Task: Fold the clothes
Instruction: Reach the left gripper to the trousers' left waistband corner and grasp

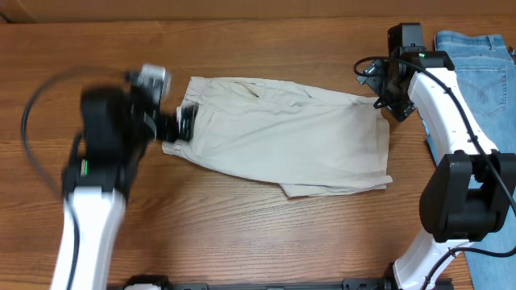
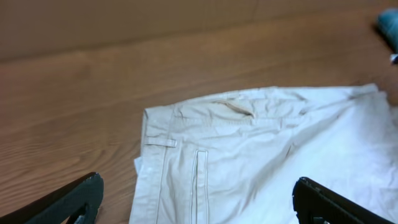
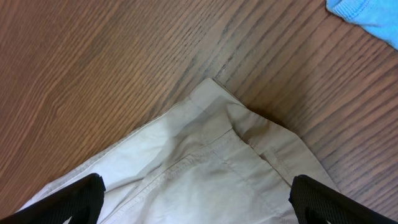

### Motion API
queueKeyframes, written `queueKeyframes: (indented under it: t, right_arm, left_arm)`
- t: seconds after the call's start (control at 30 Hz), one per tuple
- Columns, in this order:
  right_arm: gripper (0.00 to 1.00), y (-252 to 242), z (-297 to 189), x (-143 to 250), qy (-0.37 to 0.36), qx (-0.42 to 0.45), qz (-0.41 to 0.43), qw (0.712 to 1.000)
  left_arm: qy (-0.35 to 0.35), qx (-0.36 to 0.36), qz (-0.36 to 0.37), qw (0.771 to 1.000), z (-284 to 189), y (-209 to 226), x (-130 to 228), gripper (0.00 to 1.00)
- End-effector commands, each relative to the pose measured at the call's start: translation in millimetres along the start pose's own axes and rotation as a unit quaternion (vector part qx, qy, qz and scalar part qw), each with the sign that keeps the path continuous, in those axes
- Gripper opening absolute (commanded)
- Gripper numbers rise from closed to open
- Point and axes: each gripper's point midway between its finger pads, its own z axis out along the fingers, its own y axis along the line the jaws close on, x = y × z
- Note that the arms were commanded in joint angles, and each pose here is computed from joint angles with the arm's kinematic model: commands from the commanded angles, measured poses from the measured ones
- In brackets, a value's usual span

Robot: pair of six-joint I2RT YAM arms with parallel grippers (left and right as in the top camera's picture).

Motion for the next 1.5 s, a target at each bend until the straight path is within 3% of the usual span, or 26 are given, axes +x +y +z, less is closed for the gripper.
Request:
queueKeyframes:
  t: [0.0,0.27,0.57,0.67,0.93,1.07,1.3,1.47]
  right_arm:
    - [1.0,-2,0,-4,-0.008,0.003,0.005,1.0]
    - [1.0,-2,0,-4,-0.008,0.003,0.005,1.0]
    - [1.0,-2,0,-4,-0.008,0.003,0.005,1.0]
    - [1.0,-2,0,-4,-0.008,0.003,0.005,1.0]
    - [1.0,-2,0,-4,-0.008,0.003,0.005,1.0]
    - [1.0,-2,0,-4,-0.008,0.003,0.005,1.0]
    - [1.0,-2,0,-4,-0.008,0.003,0.005,1.0]
    - [1.0,-2,0,-4,-0.008,0.003,0.005,1.0]
  left_arm:
    - [0.029,0.038,0.015,0.999,40,1,-21,1.0]
    - [0.095,0.059,0.051,0.992,119,27,3,1.0]
    - [0.195,0.064,0.03,0.978,177,57,82,1.0]
    - [0.222,0.034,0.033,0.974,186,70,100,1.0]
    - [0.286,0.065,0.054,0.955,206,66,154,1.0]
    - [0.318,0.044,0.056,0.946,209,74,174,1.0]
    - [0.349,-0.014,0.075,0.934,205,96,186,1.0]
    - [0.348,-0.014,0.072,0.935,205,96,185,1.0]
